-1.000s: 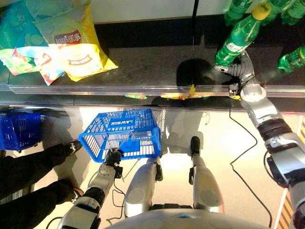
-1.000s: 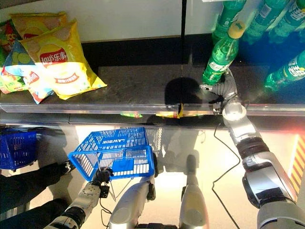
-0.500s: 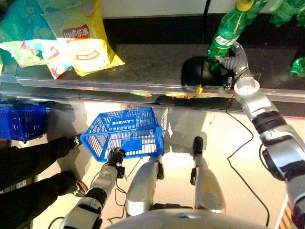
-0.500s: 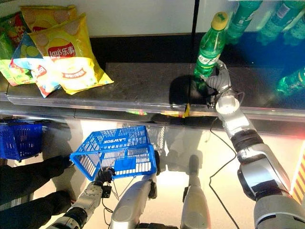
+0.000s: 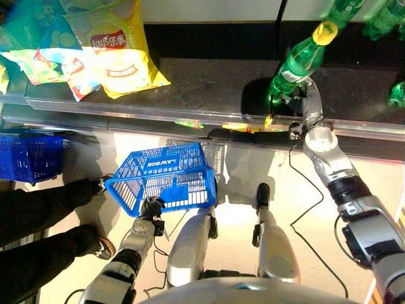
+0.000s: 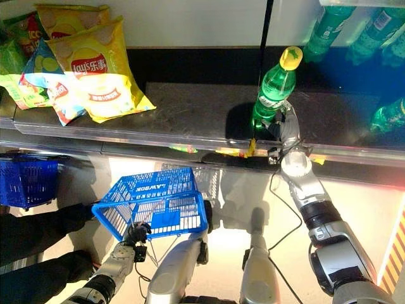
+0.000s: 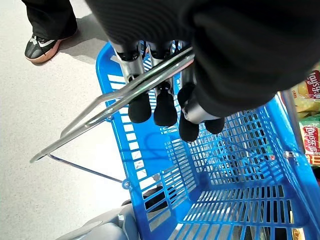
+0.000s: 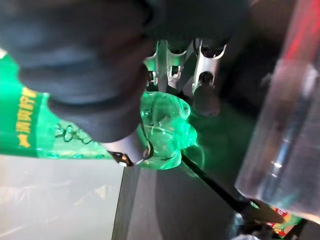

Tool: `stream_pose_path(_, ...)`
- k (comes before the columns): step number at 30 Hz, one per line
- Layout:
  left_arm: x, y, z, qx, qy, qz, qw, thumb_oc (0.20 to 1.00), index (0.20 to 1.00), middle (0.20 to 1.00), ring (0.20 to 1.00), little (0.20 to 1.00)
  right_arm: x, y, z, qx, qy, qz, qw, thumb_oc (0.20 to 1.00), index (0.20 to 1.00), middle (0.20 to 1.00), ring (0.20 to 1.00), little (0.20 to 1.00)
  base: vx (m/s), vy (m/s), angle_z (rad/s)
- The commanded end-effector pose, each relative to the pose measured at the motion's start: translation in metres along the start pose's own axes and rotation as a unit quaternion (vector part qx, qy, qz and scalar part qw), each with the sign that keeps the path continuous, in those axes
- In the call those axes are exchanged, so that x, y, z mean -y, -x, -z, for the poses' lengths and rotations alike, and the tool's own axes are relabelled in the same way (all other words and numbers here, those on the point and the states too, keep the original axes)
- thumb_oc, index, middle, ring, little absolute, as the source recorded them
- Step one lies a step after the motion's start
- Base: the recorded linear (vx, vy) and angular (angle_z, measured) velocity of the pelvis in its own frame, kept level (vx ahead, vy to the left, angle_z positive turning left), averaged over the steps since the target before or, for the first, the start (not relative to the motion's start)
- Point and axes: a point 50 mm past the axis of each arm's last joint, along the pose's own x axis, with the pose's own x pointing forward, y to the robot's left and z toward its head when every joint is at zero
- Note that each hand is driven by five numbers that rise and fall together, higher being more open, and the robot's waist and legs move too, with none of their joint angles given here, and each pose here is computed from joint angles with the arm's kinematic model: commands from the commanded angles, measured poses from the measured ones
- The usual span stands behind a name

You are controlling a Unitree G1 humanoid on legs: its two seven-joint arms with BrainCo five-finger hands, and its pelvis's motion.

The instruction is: Pick up the snacks into the basket

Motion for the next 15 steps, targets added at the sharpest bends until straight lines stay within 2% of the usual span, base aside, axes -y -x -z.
stream_pose_path(1,-0.023,0.010,0.046,-0.077,-0.050,-0.047,0.995,0.200,0.200,0.200,0.200,0.200,-0.018,0.027,0.036,-0.072,-0.029,-0.039,0.996,0.200,0.200,0.200,0.200,0.200,0.00,0.000,0.00)
stream_pose_path(6,-0.026,0.009,0.043,-0.076,-0.043,-0.053,0.995,0.200,0.200,0.200,0.200,0.200,-0.014,0.031,0.028,-0.047,-0.043,-0.036,0.997,0.200,0.200,0.200,0.200,0.200,0.00,0.000,0.00)
stream_pose_path(15,-0.033,0.006,0.035,-0.065,-0.036,-0.068,0.995,0.200,0.200,0.200,0.200,0.200,0.031,0.041,-0.040,0.119,-0.049,-0.008,0.992,0.200,0.200,0.200,0.200,0.200,0.00,-0.001,0.00)
